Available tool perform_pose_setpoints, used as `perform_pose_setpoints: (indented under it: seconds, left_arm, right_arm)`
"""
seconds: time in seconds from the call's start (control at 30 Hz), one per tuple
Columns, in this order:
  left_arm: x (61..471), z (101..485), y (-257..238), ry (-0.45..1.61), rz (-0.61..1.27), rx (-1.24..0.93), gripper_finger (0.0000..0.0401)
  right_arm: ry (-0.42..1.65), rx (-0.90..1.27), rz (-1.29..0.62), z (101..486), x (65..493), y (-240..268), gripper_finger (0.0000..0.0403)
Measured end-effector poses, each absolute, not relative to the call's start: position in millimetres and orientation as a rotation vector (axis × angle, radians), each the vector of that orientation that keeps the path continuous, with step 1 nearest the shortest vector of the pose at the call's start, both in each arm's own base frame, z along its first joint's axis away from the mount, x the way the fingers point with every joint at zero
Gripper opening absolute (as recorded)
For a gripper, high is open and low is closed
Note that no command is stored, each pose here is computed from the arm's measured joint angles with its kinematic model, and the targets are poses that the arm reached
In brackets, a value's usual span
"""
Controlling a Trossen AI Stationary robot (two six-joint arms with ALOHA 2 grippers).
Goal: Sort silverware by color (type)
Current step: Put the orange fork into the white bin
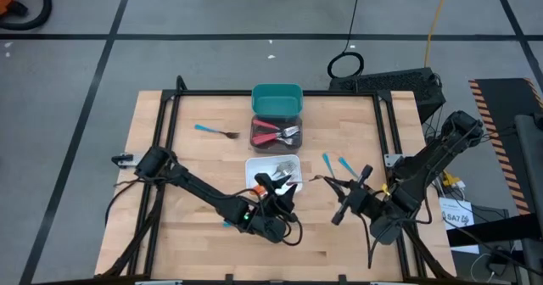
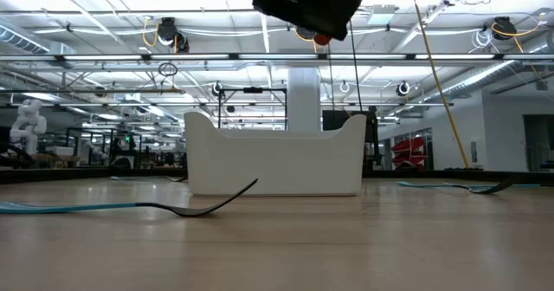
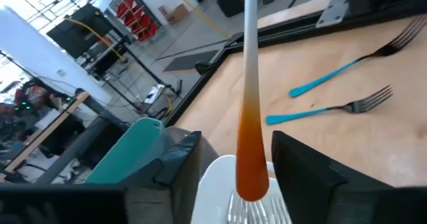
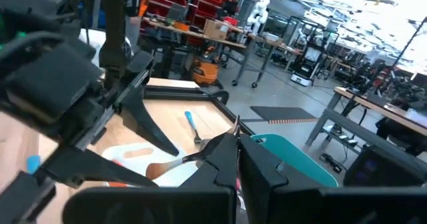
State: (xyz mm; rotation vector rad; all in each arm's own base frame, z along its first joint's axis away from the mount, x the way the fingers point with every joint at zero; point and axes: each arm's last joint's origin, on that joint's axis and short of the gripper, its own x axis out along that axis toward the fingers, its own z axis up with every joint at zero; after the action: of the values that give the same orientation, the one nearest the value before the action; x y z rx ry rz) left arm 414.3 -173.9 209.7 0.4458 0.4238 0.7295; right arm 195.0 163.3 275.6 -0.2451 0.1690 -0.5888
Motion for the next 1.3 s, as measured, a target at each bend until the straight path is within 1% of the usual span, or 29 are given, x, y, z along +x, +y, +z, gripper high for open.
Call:
perform_pose_setpoints:
  seconds: [0.13,0.23,0.37,0.5,1.3]
  left_arm:
    - [413.8,210.2,-174.8,0.421,0.734,0.447,0.0148]
    - [413.8,209.8,-174.5,0.423,0.736,0.453,0.0138]
    - [413.9,209.9,-173.5,0.427,0.743,0.463,0.0136]
    - [413.1,210.4,-173.1,0.423,0.776,0.483,0.0136]
    - [413.6,210.4,-167.4,0.444,0.825,0.547,0.0136]
  right_arm:
    - [0.164,-0.217,-0.607,275.6,198.0,159.8,0.0000]
    - [0.158,-0.195,-0.618,275.6,199.7,157.7,0.0001]
    - [0.144,-0.144,-0.635,275.6,202.0,154.8,0.0001]
    - [0.142,-0.136,-0.637,275.5,202.3,154.5,0.0002]
    - [0.102,-0.011,-0.677,273.8,208.1,148.7,0.0001]
